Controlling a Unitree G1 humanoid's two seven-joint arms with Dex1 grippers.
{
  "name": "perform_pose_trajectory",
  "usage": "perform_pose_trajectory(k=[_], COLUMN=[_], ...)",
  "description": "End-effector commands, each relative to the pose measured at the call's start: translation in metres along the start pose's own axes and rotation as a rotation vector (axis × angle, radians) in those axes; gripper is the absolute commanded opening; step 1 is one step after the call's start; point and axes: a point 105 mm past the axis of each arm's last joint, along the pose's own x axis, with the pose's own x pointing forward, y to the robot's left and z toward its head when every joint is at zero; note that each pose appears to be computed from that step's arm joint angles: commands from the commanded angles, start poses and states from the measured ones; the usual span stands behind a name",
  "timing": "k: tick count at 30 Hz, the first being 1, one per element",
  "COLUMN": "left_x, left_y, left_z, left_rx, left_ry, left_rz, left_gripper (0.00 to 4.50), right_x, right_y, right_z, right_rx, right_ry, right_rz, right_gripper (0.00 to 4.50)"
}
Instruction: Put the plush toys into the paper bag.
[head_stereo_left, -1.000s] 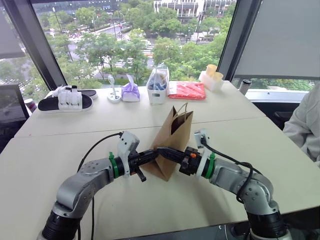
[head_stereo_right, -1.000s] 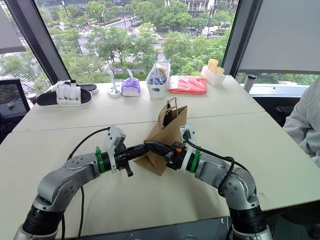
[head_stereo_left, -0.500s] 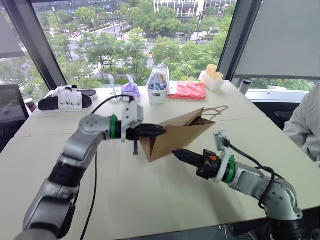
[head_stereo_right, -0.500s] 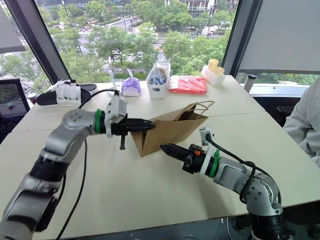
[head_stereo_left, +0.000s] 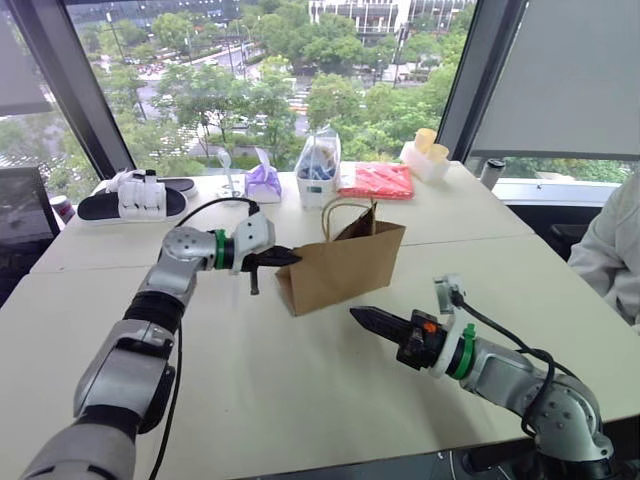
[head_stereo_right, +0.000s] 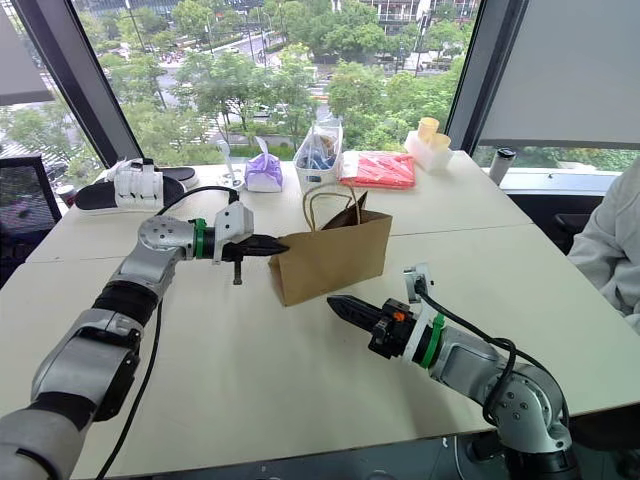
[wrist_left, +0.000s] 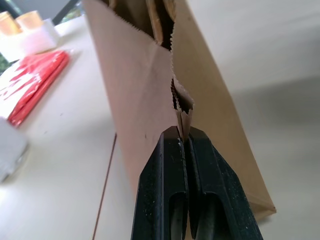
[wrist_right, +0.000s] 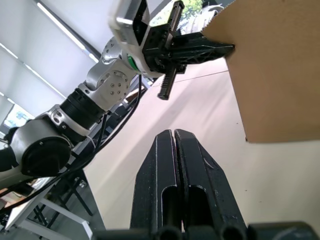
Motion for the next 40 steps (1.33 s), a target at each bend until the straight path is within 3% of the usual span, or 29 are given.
perform_pose_trajectory(k=[1, 9, 12, 18, 23, 29, 32, 36, 40], left_x=[-0.009, -0.017, -0.018, -0.032, -0.064, -0.116, -0.134, -0.144, -0.133], left_y=[0.014, 0.022, 0.022, 0.026, 0.017, -0.025, -0.051, -0.085, -0.135], left_z=[0.009, 0.002, -0.001, 0.009, 0.02, 0.024, 0.025, 0.021, 0.015], left_rx=[0.075, 0.102, 0.077, 0.055, -0.019, -0.196, -0.381, -0.535, -0.756], left_ry=[-0.003, 0.041, 0.041, -0.029, -0.048, 0.011, 0.01, 0.031, -0.018], left_rz=[0.052, 0.109, 0.114, 0.188, 0.254, 0.397, 0.475, 0.539, 0.606], left_gripper=[0.08, 0.08, 0.94, 3.86, 3.86, 3.86, 3.86, 3.86, 3.86], right_x=[0.004, 0.009, 0.011, 0.01, 0.004, -0.01, -0.024, -0.037, -0.052], right_y=[0.01, 0.006, 0.007, 0.008, 0.007, -0.007, -0.016, -0.023, -0.026], right_z=[0.009, 0.008, 0.007, 0.004, 0.002, 0.034, 0.041, 0.035, 0.011], right_rx=[-0.04, -0.038, -0.038, -0.039, -0.058, -0.275, -0.375, -0.435, -0.388], right_ry=[-0.025, -0.006, -0.002, 0.017, 0.042, -0.032, -0.011, 0.041, 0.116], right_rz=[0.036, 0.04, 0.045, 0.047, 0.035, -0.122, -0.206, -0.259, -0.269], right_gripper=[0.0, 0.0, 0.0, 0.0, 0.0, 0.0, 0.0, 0.0, 0.0])
